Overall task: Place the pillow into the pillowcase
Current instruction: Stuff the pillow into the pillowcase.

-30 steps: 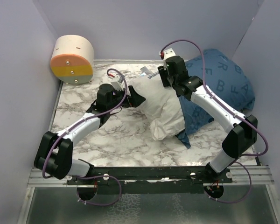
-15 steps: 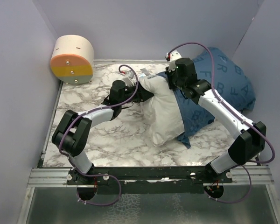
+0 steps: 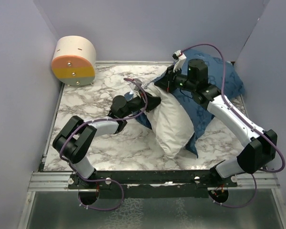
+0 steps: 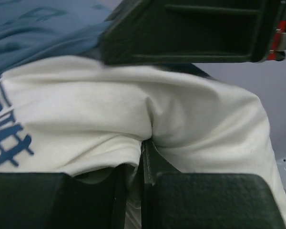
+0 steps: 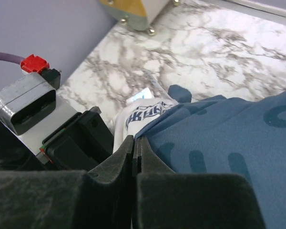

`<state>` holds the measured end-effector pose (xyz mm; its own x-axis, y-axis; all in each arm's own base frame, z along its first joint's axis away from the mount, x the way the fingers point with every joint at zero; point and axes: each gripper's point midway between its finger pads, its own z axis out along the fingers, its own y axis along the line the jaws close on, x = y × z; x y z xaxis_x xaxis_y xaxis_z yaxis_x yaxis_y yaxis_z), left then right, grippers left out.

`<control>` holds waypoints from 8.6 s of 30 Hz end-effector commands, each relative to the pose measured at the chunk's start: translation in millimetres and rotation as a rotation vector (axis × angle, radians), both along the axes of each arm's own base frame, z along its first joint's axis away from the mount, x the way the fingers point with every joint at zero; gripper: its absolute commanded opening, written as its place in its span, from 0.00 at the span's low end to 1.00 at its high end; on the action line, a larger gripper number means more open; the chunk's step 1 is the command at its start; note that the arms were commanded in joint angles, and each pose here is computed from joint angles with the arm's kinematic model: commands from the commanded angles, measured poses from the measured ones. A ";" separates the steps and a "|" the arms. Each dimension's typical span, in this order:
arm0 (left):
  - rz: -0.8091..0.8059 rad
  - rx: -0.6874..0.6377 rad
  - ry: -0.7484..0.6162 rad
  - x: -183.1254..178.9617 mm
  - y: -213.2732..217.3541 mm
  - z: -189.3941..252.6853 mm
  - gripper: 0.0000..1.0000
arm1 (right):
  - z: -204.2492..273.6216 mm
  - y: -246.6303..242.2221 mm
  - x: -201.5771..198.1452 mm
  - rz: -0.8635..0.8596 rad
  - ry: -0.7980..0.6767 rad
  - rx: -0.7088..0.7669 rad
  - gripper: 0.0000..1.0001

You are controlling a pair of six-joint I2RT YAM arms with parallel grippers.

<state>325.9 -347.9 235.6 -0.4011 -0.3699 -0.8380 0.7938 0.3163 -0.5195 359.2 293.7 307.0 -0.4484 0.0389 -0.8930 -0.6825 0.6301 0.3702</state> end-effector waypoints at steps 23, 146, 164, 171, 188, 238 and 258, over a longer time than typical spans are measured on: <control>0.269 0.177 0.059 -31.4 52.6 -82.2 0.73 | -22.4 -16.8 -127.9 0.205 -0.122 -0.069 0.37; 0.162 0.176 0.073 -146.7 143.9 90.2 0.00 | -149.3 -140.5 83.2 -0.475 -0.082 -0.823 0.01; 0.026 -0.121 -0.081 -194.0 145.0 210.8 0.00 | -206.5 -129.3 66.5 -0.526 -0.047 -0.857 0.01; 0.058 -0.034 0.095 -162.5 131.3 135.7 0.00 | -189.1 -71.4 57.2 -0.270 -0.064 -0.644 0.13; 0.361 0.299 0.429 -95.4 148.9 -73.3 0.74 | -73.6 32.6 -64.6 0.395 -0.256 -0.143 0.76; -0.115 0.182 0.499 -151.5 76.6 -61.8 0.00 | -129.4 -127.8 76.3 -0.654 -0.218 -0.546 0.01; 0.082 0.521 0.242 -145.9 124.9 6.5 0.57 | -196.8 -35.6 -109.7 0.193 -0.031 -0.167 0.70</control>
